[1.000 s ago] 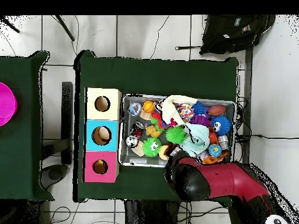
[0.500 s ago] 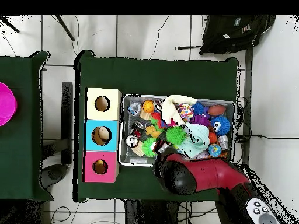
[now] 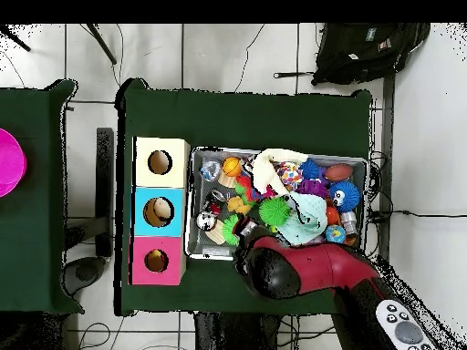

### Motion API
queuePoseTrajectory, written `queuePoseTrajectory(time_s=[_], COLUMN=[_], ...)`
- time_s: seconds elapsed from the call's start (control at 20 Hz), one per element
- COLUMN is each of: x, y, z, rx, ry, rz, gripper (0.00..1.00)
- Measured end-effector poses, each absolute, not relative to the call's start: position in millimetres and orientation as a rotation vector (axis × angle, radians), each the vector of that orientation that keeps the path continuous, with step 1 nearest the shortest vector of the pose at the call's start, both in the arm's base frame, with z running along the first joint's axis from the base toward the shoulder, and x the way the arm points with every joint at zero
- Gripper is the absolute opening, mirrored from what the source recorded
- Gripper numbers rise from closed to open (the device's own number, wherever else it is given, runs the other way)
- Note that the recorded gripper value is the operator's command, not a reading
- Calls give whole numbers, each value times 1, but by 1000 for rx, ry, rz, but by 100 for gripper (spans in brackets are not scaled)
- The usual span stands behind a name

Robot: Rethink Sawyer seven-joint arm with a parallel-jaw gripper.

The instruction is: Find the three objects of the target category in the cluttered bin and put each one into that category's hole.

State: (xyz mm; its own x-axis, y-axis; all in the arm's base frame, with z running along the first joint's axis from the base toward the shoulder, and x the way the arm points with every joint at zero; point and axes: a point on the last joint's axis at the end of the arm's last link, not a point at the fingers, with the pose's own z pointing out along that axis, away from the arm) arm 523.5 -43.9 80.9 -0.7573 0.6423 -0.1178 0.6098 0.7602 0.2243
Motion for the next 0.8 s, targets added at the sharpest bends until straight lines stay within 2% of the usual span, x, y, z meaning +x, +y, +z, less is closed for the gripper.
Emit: queuePoseTrajectory(time_s=[0.8], x=[545], y=[-44], z=[75], rx=[1017], ry=[2737], rz=[270], gripper=[100])
